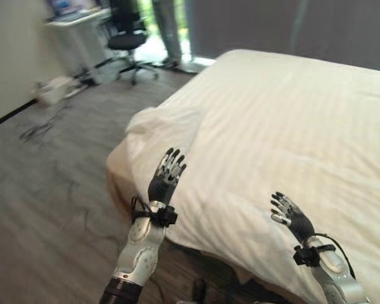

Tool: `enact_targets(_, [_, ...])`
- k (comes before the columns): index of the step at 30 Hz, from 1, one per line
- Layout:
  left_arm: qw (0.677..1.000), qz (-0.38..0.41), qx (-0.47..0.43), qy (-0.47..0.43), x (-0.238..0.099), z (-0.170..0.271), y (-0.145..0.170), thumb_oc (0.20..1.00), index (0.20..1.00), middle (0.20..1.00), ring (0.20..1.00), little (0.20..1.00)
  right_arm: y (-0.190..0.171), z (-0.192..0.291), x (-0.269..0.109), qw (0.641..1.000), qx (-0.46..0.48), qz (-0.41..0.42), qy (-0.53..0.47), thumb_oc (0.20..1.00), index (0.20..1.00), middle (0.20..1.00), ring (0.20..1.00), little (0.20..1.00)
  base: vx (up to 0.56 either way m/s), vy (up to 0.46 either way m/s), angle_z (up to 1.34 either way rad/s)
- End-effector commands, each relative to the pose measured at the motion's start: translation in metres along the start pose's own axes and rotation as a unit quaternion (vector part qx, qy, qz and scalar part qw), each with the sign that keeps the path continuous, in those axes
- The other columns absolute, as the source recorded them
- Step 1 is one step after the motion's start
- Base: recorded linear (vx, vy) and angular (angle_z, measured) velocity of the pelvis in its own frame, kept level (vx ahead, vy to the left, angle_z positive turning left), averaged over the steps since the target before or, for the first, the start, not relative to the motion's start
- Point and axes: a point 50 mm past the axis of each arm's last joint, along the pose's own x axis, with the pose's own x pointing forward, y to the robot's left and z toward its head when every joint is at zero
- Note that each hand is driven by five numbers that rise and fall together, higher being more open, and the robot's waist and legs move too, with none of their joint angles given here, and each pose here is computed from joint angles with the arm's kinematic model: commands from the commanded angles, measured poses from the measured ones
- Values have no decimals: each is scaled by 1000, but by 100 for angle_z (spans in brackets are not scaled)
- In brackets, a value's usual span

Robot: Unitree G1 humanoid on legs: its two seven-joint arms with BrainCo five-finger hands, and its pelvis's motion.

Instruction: Making the bed.

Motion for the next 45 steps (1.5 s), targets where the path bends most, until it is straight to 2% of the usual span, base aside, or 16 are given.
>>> enact_targets(1, [997, -38, 33, -58, 9, 25, -7, 1000, 1000, 1000, 1000, 1000, 13, 24, 9, 997, 8, 20, -70, 1000, 1000, 1000, 1000, 1000, 7, 161, -182])
enact_targets(5, [996, 3, 63, -68, 4, 36, 11, 1000, 1000, 1000, 1000, 1000, 41, 29, 26, 994, 17, 74, -79, 1000, 1000, 1000, 1000, 1000, -117, 123, -213])
enact_targets(7, [996, 3, 63, -68, 4, 36, 11, 1000, 1000, 1000, 1000, 1000, 41, 29, 26, 994, 17, 75, -79, 1000, 1000, 1000, 1000, 1000, -35, 71, -174])
enact_targets(11, [997, 43, 50, -46, -17, 27, 28, 1000, 1000, 1000, 1000, 1000, 46, 31, 30, 992, -21, 95, -75, 1000, 1000, 1000, 1000, 1000, 12, 36, -44])
enact_targets(17, [997, 65, 15, -25, -28, 12, 31, 1000, 1000, 1000, 1000, 1000, 41, 33, 27, 993, -21, 90, -76, 1000, 1000, 1000, 1000, 1000, 6, -76, -17])
enact_targets(25, [998, 49, 23, -12, -25, 8, 24, 1000, 1000, 1000, 1000, 1000, 37, 26, 23, 995, -28, 83, -56, 1000, 1000, 1000, 1000, 1000, -57, -79, 0])
enact_targets(30, [998, 62, 29, -13, -26, 8, 27, 1000, 1000, 1000, 1000, 1000, 35, 37, 28, 993, -32, 72, -82, 1000, 1000, 1000, 1000, 1000, -34, -23, -3])
enact_targets(31, [987, 124, 101, -34, -44, 29, 57, 1000, 1000, 1000, 1000, 1000, -10, 64, 18, 985, -8, -71, -157, 1000, 1000, 1000, 1000, 1000, 78, -15, -11])
enact_targets(33, [988, 128, 81, -18, -48, 20, 57, 1000, 1000, 1000, 1000, 1000, -17, 68, 17, 983, -25, -86, -160, 1000, 1000, 1000, 1000, 1000, 187, -35, -3])
enact_targets(34, [987, 139, 78, -3, -52, 15, 60, 1000, 1000, 1000, 1000, 1000, -21, 69, 15, 981, -4, -98, -169, 1000, 1000, 1000, 1000, 1000, 185, -46, 7])
enact_targets(40, [984, 159, 83, -2, -59, 19, 69, 1000, 1000, 1000, 1000, 1000, -23, 78, 20, 981, -39, -87, -171, 1000, 1000, 1000, 1000, 1000, 48, -97, 21])
enact_targets(45, [978, 194, 74, -4, -74, 17, 78, 1000, 1000, 1000, 1000, 1000, -22, 110, 33, 972, -59, -61, -219, 1000, 1000, 1000, 1000, 1000, -122, -176, 48])
